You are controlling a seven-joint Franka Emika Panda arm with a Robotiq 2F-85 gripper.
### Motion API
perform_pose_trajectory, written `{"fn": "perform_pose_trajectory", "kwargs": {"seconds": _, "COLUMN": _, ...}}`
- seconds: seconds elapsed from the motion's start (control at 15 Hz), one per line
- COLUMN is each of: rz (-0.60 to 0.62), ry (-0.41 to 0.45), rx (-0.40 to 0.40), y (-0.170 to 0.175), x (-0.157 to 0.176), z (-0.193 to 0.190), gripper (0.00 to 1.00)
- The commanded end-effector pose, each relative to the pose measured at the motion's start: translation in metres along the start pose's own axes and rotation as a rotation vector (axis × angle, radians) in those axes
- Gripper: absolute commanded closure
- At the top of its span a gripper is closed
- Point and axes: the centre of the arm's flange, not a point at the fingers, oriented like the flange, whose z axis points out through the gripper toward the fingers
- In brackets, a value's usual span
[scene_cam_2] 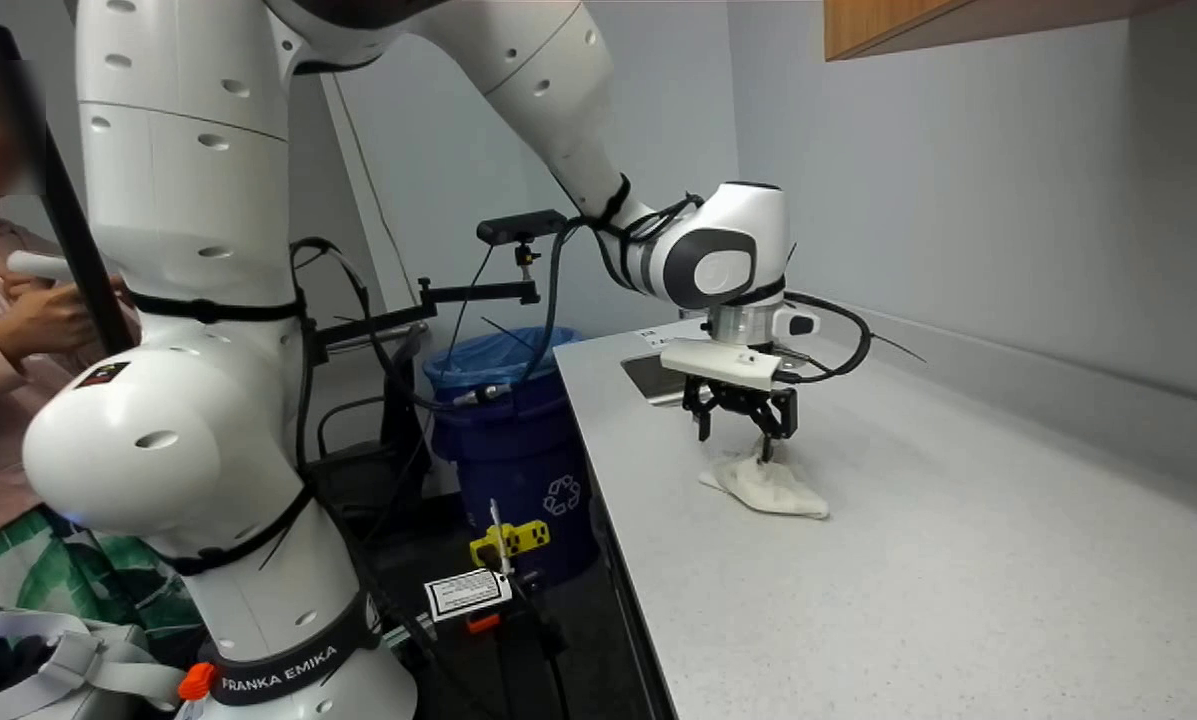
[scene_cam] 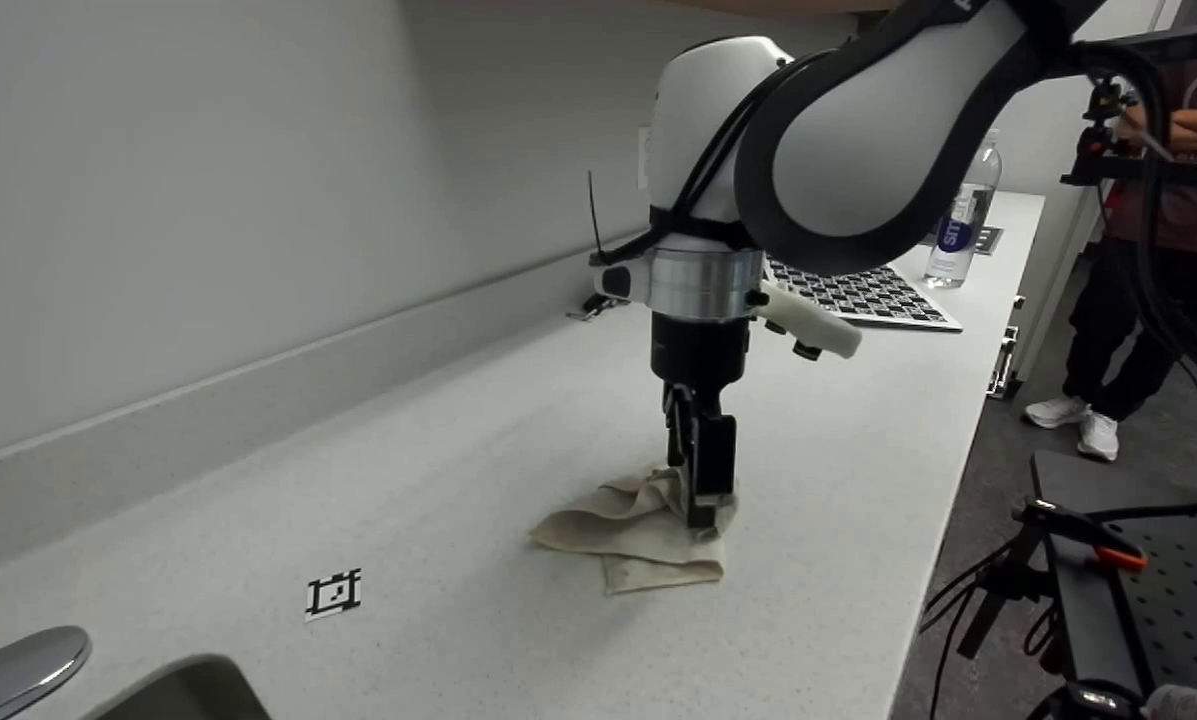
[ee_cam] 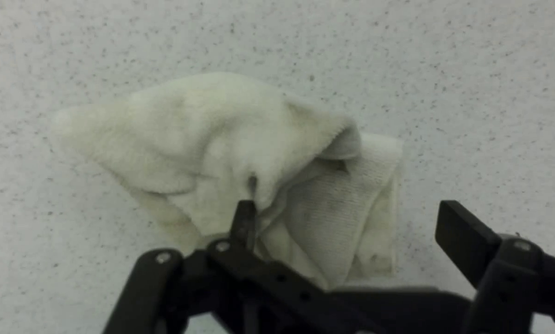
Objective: Wipe the counter using the towel
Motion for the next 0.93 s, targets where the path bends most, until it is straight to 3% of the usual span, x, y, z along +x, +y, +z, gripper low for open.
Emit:
{"fn": "perform_pose_trajectory", "kwargs": {"seconds": 0.0, "rz": -0.004, "ry": -0.035, "rx": -0.041, "y": -0.029, "x": -0.014, "z": -0.033, "gripper": 0.00}}
{"fn": "perform_pose_trajectory", "kwargs": {"seconds": 0.6, "rz": -0.085, "ry": 0.021, "rx": -0.210, "y": -0.074, "x": -0.042, "z": -0.092, "gripper": 0.00}}
{"fn": "perform_pose_trajectory", "kwargs": {"seconds": 0.87, "rz": -0.113, "ry": 0.075, "rx": -0.239, "y": -0.086, "x": -0.050, "z": -0.113, "gripper": 0.00}}
